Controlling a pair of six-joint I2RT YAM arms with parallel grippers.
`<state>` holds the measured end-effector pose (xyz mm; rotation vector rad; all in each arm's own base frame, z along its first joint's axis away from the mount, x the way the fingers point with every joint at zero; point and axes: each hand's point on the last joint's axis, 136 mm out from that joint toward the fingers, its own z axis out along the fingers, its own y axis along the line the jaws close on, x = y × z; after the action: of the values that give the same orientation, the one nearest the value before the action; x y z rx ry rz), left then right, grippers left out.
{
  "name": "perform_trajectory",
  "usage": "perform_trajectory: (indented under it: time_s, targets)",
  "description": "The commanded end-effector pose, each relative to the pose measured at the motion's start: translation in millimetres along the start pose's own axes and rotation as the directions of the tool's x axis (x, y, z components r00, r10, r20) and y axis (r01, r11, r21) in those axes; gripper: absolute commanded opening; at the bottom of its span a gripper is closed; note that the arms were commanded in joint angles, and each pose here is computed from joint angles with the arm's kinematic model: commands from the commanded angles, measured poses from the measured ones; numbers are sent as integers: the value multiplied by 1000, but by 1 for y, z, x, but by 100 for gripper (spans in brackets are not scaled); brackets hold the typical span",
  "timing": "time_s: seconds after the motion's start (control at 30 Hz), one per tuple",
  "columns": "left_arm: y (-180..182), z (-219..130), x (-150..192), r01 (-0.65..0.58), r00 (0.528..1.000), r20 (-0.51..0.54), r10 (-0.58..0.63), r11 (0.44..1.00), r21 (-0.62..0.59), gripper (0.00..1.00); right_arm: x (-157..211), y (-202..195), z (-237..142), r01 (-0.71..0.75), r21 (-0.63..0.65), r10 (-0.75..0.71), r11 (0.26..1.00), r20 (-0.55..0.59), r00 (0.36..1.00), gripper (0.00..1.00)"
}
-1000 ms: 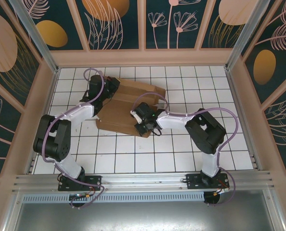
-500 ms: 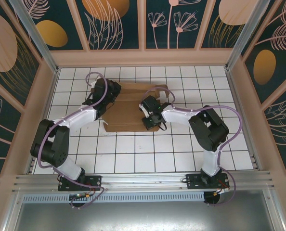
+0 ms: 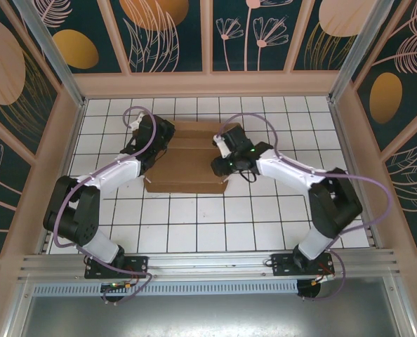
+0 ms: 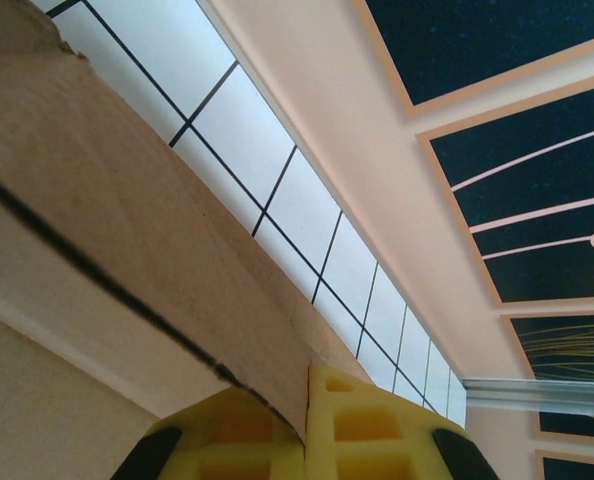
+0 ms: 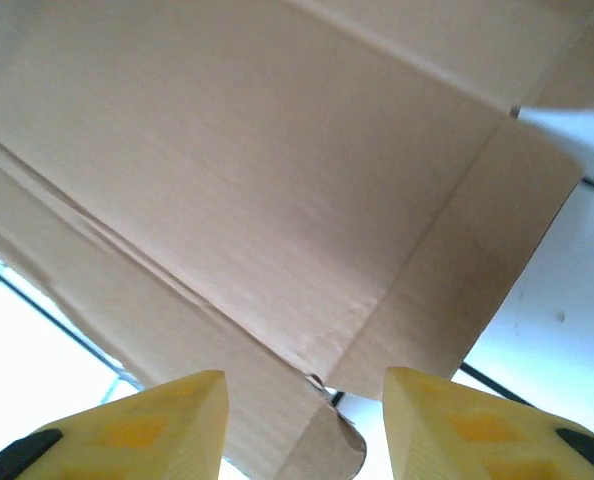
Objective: Fold the paper box
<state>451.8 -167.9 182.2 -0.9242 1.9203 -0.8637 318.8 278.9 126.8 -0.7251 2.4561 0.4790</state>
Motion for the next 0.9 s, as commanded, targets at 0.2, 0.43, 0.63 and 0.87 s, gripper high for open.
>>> perform_trajectory:
  time_s: [0.2, 0.43, 0.63, 0.87]
  targets:
    - [16, 0, -3, 52, 998, 27, -51, 997, -53, 0, -65, -23, -72, -248, -154, 280, 956, 241, 929, 46]
    - [13, 2, -3, 65, 998, 25, -64, 996, -58, 0, -101, -49, -102, -389, -183, 428, 903, 313, 848, 50]
    - [16, 5, -3, 67, 997, 27, -66, 995, -69, 0, -120, -67, -104, -491, -159, 515, 856, 328, 792, 54]
    - [17, 8, 0, 80, 997, 21, -79, 994, -67, 0, -134, -83, -100, -557, -207, 593, 804, 337, 731, 66]
